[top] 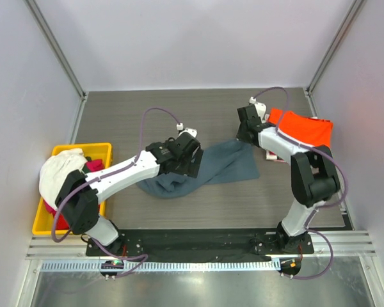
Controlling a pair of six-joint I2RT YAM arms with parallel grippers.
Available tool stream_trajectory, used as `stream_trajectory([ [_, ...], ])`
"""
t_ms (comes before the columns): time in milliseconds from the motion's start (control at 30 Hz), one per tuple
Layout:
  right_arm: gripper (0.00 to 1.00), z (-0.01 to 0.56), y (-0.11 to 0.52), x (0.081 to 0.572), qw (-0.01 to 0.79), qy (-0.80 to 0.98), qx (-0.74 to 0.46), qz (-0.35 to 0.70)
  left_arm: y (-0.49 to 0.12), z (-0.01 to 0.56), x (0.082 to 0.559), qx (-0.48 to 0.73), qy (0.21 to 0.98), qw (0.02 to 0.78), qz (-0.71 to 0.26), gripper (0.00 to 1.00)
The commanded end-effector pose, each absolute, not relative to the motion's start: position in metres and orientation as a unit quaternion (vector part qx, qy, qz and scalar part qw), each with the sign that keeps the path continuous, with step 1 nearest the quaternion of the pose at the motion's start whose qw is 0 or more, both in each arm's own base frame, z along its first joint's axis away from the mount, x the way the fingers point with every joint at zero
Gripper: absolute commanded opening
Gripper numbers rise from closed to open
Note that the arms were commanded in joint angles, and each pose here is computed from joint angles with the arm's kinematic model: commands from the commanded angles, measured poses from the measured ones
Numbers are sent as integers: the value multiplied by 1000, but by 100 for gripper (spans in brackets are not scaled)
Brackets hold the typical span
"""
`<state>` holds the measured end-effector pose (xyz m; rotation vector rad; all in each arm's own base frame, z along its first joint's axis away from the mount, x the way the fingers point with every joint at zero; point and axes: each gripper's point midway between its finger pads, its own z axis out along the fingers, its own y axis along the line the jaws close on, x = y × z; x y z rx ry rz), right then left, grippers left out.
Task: Fold and stack the t-shirts
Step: Flatten the tshirt out
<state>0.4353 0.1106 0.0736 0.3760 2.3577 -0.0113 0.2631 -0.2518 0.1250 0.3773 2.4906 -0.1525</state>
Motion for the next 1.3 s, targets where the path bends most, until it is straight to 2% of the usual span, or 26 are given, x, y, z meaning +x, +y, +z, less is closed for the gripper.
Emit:
stream_trajectory([
  [0, 1, 110, 109, 422, 413, 895, 167, 27, -246, 117, 262, 152, 945, 287, -35, 92],
  [100, 1, 106, 108, 401, 408, 896, 170, 46, -238, 100, 258, 145, 953, 267, -10, 88],
  [200, 1, 113, 105, 384, 414, 892, 172, 60, -230, 85, 253, 134, 961, 241, 12, 76],
  [267, 1, 121, 105, 377, 421, 888, 172, 71, -225, 74, 248, 131, 967, 219, 28, 61],
  [300, 1, 118, 103, 372, 419, 889, 172, 69, -223, 72, 248, 129, 968, 213, 34, 49],
  [367, 1, 125, 102, 367, 426, 885, 171, 75, -216, 70, 248, 115, 971, 205, 41, 38],
  [400, 1, 124, 100, 362, 424, 886, 171, 73, -211, 74, 252, 96, 973, 208, 40, 24],
  [500, 1, 129, 97, 358, 427, 885, 172, 71, -200, 83, 259, 70, 973, 218, 34, 0],
  [667, 1, 143, 95, 357, 439, 878, 173, 73, -165, 116, 277, -3, 967, 253, 11, 0],
  [833, 1, 162, 100, 372, 450, 873, 171, 79, -129, 169, 307, -107, 940, 317, -69, 0],
  [933, 1, 199, 108, 391, 467, 863, 169, 91, -109, 211, 330, -140, 921, 354, -87, 0],
  [1133, 1, 334, 98, 404, 557, 799, 185, 128, -49, 340, 355, -229, 843, 474, -110, 0],
  [1167, 1, 356, 92, 400, 575, 785, 191, 130, -39, 367, 345, -241, 819, 507, -121, 0],
  [1267, 1, 385, 77, 371, 609, 754, 205, 138, -14, 398, 318, -288, 762, 566, -126, 0],
])
